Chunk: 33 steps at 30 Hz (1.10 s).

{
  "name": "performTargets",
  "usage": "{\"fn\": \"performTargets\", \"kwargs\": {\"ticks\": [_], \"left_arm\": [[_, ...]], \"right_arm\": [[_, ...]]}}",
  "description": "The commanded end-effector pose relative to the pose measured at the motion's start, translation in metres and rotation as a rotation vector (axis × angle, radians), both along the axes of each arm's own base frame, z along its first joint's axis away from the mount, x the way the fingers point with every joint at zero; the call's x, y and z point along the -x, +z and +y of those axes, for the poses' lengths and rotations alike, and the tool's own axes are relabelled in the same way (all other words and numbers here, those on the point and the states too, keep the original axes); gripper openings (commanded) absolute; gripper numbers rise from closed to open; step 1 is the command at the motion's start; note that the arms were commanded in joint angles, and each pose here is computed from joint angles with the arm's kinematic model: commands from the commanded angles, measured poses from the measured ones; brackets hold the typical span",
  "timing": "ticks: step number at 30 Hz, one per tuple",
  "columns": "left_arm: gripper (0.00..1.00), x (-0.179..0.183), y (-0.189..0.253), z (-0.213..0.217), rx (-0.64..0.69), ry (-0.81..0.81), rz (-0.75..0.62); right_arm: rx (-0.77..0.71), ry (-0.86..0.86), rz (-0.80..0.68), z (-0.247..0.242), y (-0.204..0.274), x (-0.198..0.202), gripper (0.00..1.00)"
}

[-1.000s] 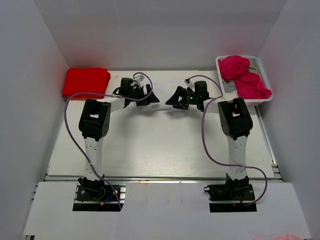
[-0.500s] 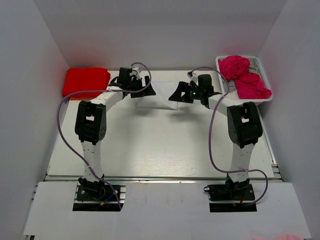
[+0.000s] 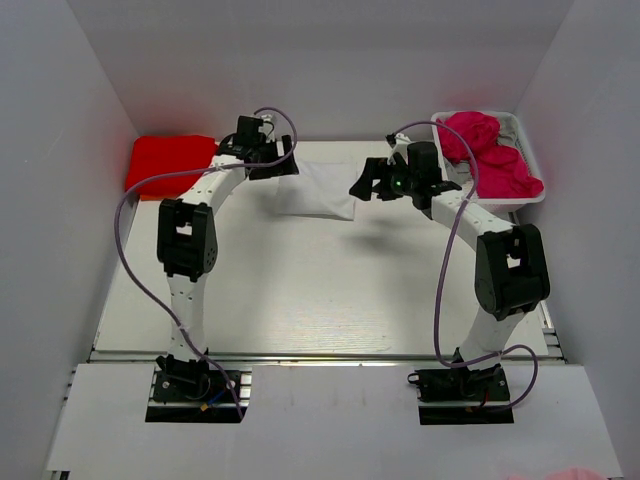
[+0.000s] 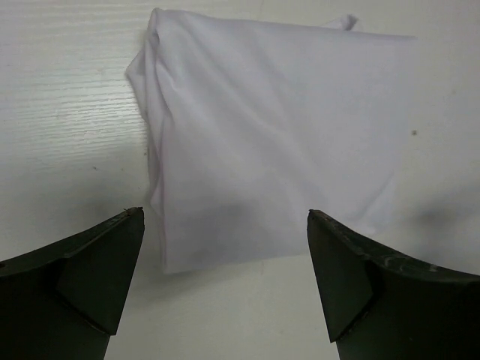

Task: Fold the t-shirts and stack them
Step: Put the neatly folded tshirt into the corner of the board with the left arm

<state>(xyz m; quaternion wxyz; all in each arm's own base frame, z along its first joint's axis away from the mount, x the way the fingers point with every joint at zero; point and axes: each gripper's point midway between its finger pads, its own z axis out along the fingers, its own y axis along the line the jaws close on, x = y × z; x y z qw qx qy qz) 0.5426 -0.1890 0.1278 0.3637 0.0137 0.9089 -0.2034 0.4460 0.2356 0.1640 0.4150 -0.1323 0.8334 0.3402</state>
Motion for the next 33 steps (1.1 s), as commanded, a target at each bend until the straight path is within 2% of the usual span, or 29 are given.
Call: {"fn": "performTargets", "kwargs": {"ticks": [1,6,12,17,28,29,32,33], "left_arm": [[1.0,-0.015,-0.019,0.006,-0.063,-0.014,0.033],[0.95,-0.027,-0.041,0.01,-0.098,0.013,0.06],[0.95,-0.032,-0.073,0.024,-0.168,0.069,0.09],[0.94,-0.032,-0.094,0.013,-0.193,0.032,0.116],[0.63,-0.011,-0.145,-0.018,-0.217,-0.099,0.178],[0.6,-0.009,-0.145,-0.023,-0.218,-0.11,0.176],[0.37,-0.006,-0.153,-0.031,-0.191,-0.149,0.187],[0.05,-0.006,-0.153,-0.03,-0.196,-0.156,0.184]], "right_arm": [[0.071,-0.027,-0.034,-0.013,0.002,-0.002,0.9],[0.1,-0.045,-0.042,-0.018,0.001,-0.005,0.9],[0.123,-0.054,-0.021,-0.022,-0.005,-0.003,0.9],[0.129,-0.059,-0.011,-0.025,-0.009,0.0,0.9],[0.152,-0.11,-0.01,-0.035,-0.01,0.003,0.9],[0.157,-0.111,-0.006,-0.035,-0.012,0.004,0.9],[0.169,-0.128,-0.001,-0.04,-0.015,0.005,0.9],[0.173,-0.142,-0.007,-0.042,-0.014,0.003,0.9]]}}
